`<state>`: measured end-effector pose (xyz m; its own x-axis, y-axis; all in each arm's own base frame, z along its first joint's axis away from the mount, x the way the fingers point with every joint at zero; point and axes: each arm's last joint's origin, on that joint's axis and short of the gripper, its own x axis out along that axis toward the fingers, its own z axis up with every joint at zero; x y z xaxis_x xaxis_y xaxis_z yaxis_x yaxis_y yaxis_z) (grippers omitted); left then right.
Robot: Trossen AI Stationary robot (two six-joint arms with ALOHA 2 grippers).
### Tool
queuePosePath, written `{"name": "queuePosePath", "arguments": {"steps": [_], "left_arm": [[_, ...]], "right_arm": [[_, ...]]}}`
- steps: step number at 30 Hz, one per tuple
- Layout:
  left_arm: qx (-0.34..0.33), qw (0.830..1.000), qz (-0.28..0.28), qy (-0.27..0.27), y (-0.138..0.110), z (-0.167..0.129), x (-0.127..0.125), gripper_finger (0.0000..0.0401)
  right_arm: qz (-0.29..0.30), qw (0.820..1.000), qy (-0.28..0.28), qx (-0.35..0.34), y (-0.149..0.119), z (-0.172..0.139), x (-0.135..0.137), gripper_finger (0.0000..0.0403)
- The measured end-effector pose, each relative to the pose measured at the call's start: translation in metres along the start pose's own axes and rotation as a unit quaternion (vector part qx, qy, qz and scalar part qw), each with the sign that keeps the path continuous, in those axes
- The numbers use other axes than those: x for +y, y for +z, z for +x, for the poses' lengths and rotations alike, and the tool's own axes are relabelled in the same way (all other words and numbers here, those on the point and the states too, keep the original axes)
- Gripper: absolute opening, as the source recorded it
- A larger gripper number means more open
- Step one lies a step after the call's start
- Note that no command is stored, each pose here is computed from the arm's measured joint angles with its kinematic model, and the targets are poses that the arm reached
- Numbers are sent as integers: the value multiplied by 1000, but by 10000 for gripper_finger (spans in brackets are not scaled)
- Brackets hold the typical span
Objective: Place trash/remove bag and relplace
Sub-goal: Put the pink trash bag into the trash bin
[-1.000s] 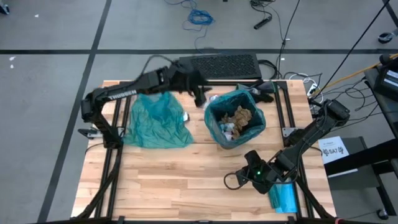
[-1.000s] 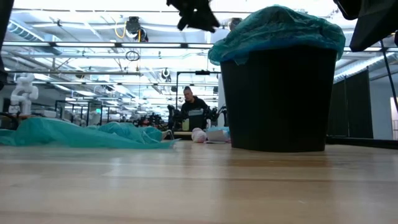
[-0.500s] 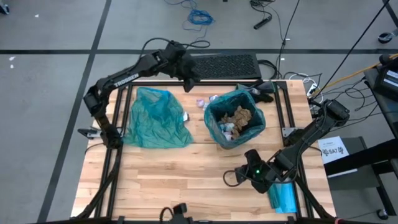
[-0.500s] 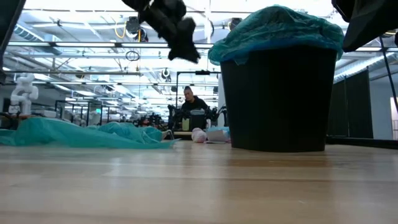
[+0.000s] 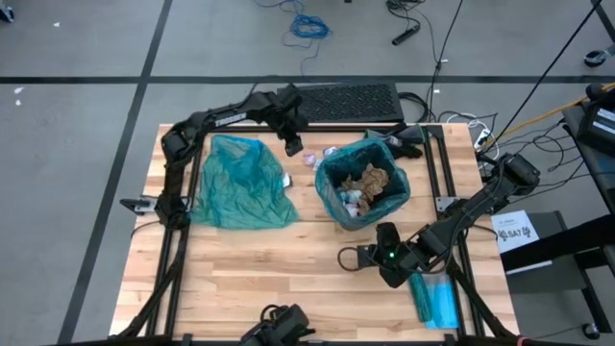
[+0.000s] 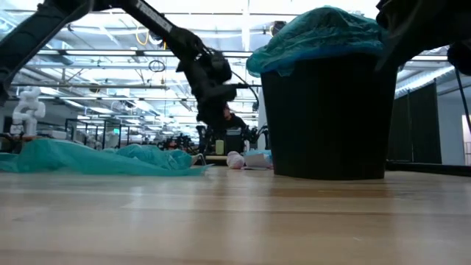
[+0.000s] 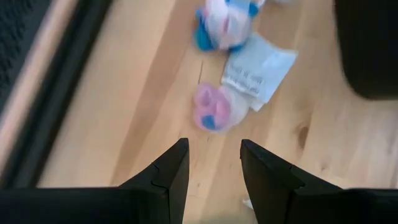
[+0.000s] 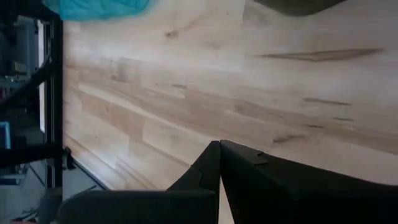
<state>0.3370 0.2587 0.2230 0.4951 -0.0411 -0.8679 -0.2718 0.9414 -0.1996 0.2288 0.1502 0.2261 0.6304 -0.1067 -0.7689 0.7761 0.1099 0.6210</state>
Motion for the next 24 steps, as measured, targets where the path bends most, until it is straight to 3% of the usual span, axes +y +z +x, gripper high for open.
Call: {"name": "queuePosePath", "arguments": {"steps": [12,24], "left_arm": [[-11,997,76,9,11,37,-18,141],[6,995,88,56,11,61,-18,141]], "right_arm": [[30,1000,10,-3,7,4,6,0],[46,998,31,7,5,4,11,0]]}}
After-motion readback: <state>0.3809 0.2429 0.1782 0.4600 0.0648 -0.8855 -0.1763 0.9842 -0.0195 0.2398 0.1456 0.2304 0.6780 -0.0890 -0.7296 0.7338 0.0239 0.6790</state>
